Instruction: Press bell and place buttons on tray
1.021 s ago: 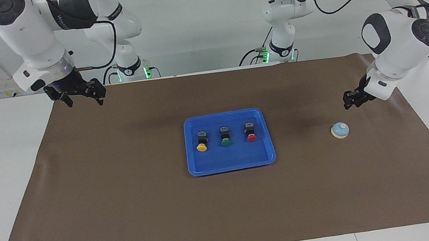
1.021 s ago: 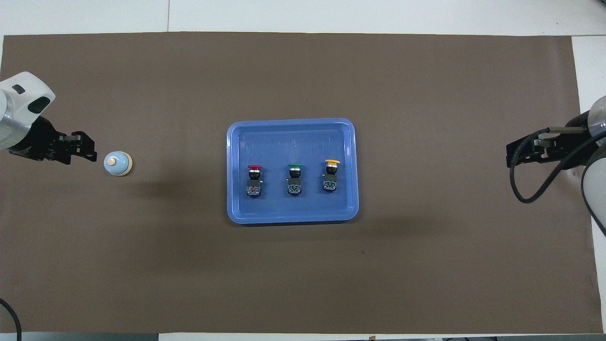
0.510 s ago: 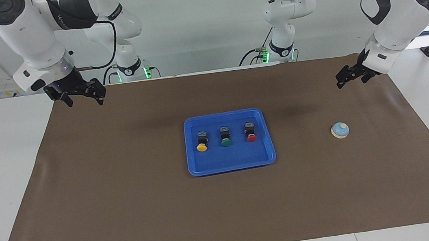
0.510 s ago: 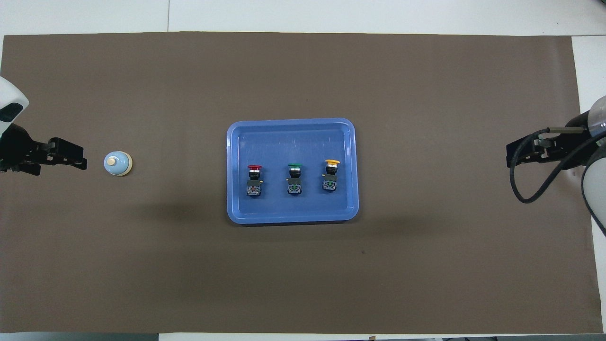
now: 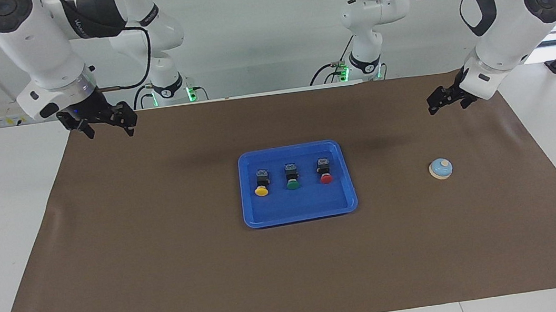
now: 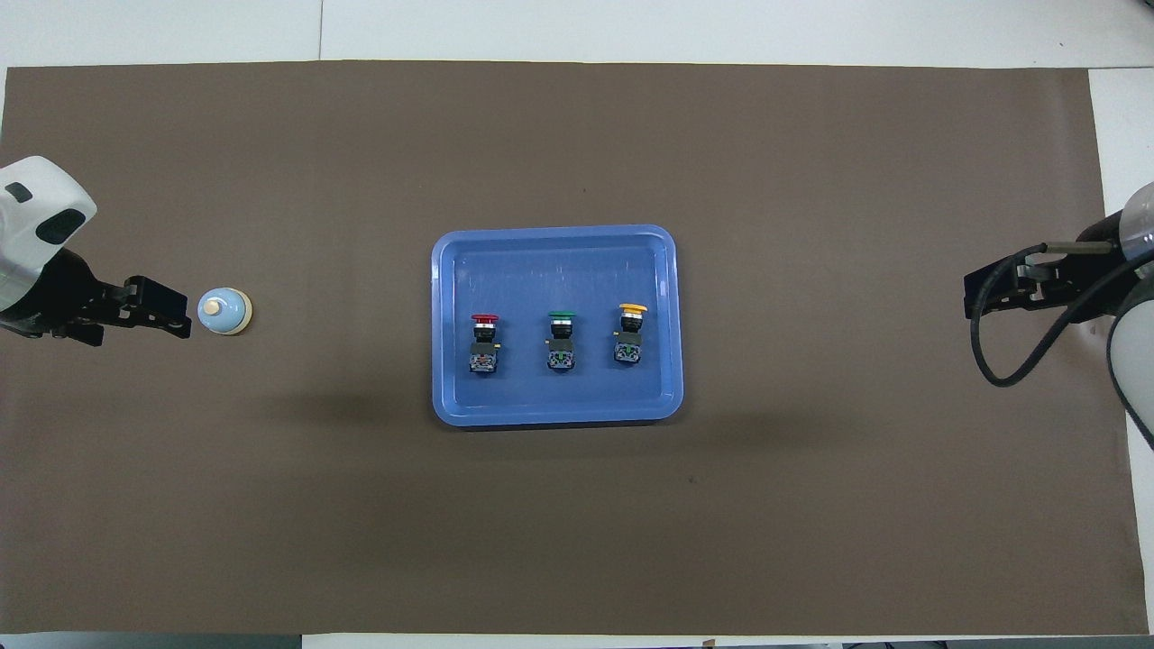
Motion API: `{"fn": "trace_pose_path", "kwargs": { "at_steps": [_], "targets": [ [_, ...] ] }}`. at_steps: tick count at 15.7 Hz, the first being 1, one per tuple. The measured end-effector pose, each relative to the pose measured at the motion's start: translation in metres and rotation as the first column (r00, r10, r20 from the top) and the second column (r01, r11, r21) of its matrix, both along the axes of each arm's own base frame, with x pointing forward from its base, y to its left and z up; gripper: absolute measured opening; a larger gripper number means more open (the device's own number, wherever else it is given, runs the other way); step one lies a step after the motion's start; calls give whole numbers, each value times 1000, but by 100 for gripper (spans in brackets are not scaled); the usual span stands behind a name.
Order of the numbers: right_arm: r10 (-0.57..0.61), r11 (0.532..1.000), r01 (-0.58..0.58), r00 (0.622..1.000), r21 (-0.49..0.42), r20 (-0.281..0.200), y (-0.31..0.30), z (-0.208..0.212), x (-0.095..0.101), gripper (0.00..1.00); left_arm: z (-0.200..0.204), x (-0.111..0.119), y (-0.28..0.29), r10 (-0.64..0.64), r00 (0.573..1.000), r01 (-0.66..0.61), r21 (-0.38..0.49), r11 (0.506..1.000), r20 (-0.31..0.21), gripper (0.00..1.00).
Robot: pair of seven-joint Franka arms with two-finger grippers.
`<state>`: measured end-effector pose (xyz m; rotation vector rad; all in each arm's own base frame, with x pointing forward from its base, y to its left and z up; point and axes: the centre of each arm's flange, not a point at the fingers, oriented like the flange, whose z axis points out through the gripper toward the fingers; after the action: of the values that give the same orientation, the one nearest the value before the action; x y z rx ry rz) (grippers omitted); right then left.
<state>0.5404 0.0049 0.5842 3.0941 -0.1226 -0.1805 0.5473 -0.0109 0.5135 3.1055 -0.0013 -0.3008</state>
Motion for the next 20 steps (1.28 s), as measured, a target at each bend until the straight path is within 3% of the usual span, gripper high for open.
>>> {"fn": "trace_pose_path", "kwargs": {
  "at_steps": [14, 20],
  "targets": [
    [0, 1000, 0, 1000, 0, 0, 0, 0, 0, 100, 9, 3, 1, 2, 1000, -2, 0, 1000, 20, 100],
    [0, 1000, 0, 1000, 0, 0, 0, 0, 0, 100, 24, 6, 1, 2, 998, -2, -1, 1000, 67, 100]
  ]
}}
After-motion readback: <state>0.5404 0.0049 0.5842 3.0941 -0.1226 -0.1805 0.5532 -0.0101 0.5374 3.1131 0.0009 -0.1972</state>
